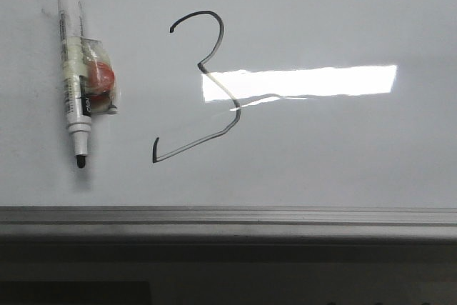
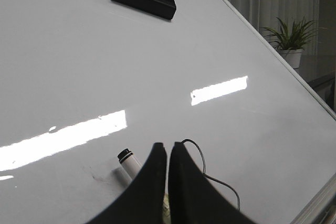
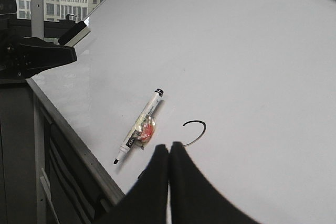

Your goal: Write number 3 on whiteboard

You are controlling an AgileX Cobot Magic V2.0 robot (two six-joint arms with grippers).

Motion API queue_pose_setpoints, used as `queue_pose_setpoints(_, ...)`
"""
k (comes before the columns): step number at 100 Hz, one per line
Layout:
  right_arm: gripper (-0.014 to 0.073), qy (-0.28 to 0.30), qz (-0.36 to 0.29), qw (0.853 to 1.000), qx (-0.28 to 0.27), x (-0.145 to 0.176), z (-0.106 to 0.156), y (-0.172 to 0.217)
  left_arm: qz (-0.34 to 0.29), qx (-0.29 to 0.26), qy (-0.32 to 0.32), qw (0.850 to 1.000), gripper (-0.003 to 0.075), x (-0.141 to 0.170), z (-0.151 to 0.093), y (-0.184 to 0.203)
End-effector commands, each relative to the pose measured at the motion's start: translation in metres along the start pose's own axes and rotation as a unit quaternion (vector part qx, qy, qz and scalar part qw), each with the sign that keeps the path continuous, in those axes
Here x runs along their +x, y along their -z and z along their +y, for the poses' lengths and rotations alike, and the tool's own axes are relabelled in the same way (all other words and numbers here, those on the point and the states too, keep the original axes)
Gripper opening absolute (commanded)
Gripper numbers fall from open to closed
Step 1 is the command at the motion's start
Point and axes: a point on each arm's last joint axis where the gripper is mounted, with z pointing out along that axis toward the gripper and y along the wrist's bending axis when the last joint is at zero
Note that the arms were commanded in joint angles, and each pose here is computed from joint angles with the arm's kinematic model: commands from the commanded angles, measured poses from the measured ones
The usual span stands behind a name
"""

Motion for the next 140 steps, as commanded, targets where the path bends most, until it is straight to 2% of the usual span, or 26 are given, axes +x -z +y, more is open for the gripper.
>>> queue_pose_setpoints(1,-0.0064,0.005,-0.045,0.999,0.016,-0.014,-0.003,0.000,-0.036,-0.015,-0.030,0.999,-0.0020,-0.013,0.003,-0.001)
queue_pose_setpoints(4,-0.0064,0.005,-0.045,0.999,0.016,-0.014,-0.003,0.000,-0.036,-0.017,-0.044,0.998,-0.0020,-0.013,0.003,-0.001)
queue_pose_setpoints(16,-0.0064,0.005,-0.045,0.999,0.016,-0.014,-0.003,0.000,-0.021,-0.049,-0.032,0.998,-0.0020,-0.011,0.007,-0.001)
queue_pose_setpoints(32,-0.0064,0.005,-0.045,0.999,0.016,-0.014,-0.003,0.000,0.020,-0.122,-0.024,0.992,-0.0020,0.002,0.017,0.001)
queue_pose_setpoints(48,-0.0064,0.005,-0.045,0.999,0.016,-0.014,-0.003,0.000,0.051,-0.192,-0.054,0.979,-0.0020,0.021,0.025,0.008)
queue_pose_setpoints(68,-0.0064,0.005,-0.045,0.999,0.016,-0.014,-0.003,0.000,0.059,-0.276,-0.079,0.956,-0.0020,0.040,0.029,0.026)
queue_pose_setpoints(80,-0.0064,0.005,-0.045,0.999,0.016,-0.014,-0.003,0.000,0.090,-0.313,-0.061,0.944,-0.0020,0.054,0.031,0.034)
queue_pose_setpoints(94,-0.0064,0.005,-0.045,0.999,0.016,-0.014,-0.003,0.000,0.123,-0.331,-0.045,0.935,-0.0020,0.071,0.030,0.040)
queue_pose_setpoints(113,-0.0064,0.005,-0.045,0.999,0.016,-0.014,-0.003,0.000,0.222,-0.326,-0.009,0.919,-0.0020,0.089,0.026,0.047)
queue_pose_setpoints(140,-0.0064,0.005,-0.045,0.999,0.016,-0.014,-0.003,0.000,0.226,-0.326,-0.014,0.918,-0.0020,0.090,0.027,0.048)
